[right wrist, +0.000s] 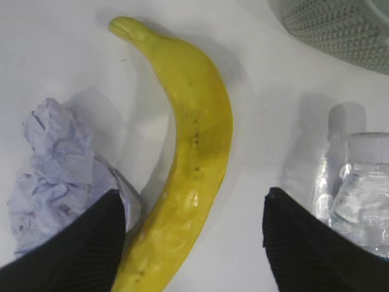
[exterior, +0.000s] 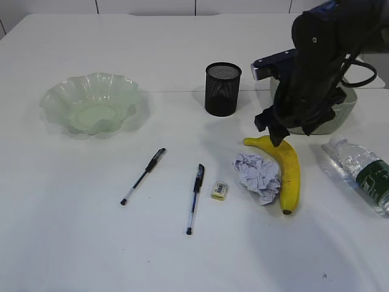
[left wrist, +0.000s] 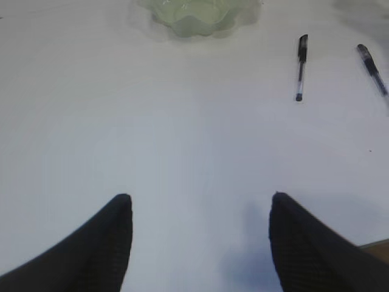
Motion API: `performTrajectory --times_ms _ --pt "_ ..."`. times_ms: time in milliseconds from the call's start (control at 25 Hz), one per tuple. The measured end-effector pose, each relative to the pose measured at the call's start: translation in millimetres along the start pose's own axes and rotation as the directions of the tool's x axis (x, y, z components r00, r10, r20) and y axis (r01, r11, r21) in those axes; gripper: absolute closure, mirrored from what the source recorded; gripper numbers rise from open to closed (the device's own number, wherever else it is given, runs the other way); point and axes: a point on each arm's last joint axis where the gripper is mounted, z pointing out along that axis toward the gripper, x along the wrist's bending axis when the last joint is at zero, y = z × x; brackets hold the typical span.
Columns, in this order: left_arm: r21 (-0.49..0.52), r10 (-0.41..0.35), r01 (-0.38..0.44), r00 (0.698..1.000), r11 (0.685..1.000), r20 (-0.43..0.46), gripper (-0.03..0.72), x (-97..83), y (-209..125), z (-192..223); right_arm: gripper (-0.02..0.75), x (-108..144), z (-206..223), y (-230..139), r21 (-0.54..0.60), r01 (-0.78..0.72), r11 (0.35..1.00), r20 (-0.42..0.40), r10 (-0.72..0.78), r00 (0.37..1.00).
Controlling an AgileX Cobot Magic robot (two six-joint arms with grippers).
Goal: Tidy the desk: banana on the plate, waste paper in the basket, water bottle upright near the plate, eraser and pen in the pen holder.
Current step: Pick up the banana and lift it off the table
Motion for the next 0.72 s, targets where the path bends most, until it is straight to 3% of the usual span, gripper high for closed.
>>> performTrajectory --times_ms 520,720 --pt "-0.003 -0.015 0.015 0.999 1.0 0.03 0.204 -2.7 0 0 0.209 2 15 22 -0.044 0.009 0.999 0.01 -0.008 1.0" --pt "-0.003 -0.015 0.015 0.999 1.0 0.03 0.206 -2.7 0 0 0.209 5 31 25 -0.008 0.013 1.0 0.014 -0.013 1.0"
